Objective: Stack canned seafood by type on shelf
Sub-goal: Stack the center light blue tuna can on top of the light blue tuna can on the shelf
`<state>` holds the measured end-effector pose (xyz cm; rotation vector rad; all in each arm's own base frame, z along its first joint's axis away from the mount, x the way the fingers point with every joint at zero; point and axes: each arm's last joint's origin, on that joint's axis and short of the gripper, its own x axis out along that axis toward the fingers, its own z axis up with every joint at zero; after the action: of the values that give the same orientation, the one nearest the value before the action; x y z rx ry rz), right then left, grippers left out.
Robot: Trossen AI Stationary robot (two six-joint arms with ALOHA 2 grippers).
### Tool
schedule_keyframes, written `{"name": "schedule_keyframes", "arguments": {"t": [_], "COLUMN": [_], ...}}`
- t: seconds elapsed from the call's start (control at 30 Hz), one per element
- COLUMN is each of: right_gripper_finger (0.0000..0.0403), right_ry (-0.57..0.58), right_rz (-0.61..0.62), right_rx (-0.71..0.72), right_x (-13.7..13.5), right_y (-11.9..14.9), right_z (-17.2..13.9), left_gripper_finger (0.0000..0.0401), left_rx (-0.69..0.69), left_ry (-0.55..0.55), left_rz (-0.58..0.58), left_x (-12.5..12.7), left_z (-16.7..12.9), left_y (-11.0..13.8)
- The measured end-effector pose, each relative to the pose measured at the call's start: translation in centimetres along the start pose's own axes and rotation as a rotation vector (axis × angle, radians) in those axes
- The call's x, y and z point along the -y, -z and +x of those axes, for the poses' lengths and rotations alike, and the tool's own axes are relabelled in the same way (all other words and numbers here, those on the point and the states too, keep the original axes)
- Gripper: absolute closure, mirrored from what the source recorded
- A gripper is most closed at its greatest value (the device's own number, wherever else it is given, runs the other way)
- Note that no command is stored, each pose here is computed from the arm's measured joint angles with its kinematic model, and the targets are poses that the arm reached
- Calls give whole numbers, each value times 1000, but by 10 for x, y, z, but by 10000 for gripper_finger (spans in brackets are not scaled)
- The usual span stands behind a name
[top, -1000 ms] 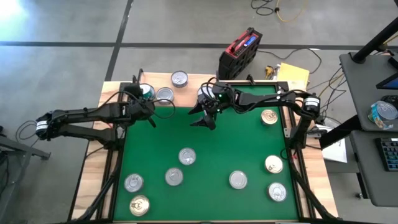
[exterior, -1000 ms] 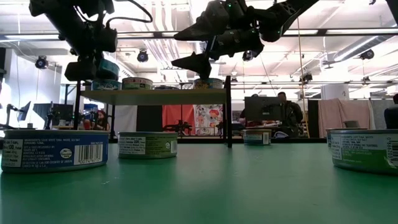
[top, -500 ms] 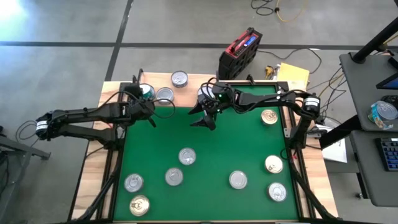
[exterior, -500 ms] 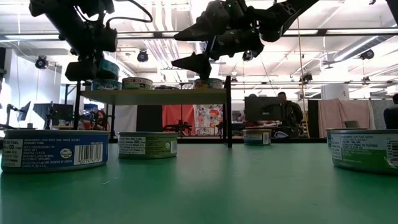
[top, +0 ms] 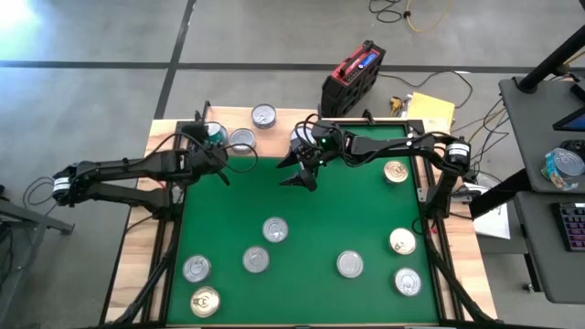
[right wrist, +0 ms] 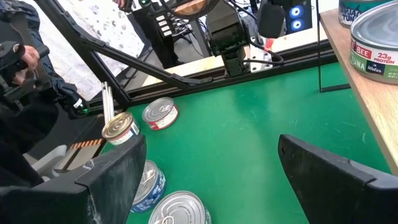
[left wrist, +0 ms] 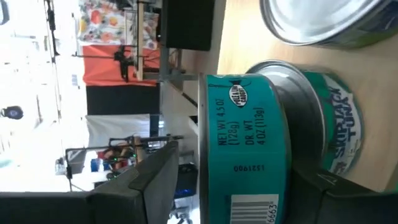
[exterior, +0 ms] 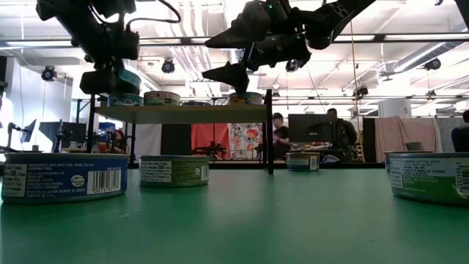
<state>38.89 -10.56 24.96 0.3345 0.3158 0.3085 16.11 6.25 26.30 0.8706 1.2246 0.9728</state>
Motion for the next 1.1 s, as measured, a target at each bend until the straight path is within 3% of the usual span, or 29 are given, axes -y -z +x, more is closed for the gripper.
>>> {"name": "schedule_keyframes", "arguments": {"t": [0.83,1.1], "right_gripper_finger": [49,49], "right_ry": [2,-5], "right_rz": [7,6], "right_rx": [-18,-20], "right_x": [0,0], "right_y": [2,2], "right_z": [0,0], "left_gripper_finger": [195,167], "left_rx": [32,31], "left_ry": [141,143], "left_rz": [-94,-103], "left_x": [-4,-4], "left_z": [9,8], "left_y": [1,1]}}
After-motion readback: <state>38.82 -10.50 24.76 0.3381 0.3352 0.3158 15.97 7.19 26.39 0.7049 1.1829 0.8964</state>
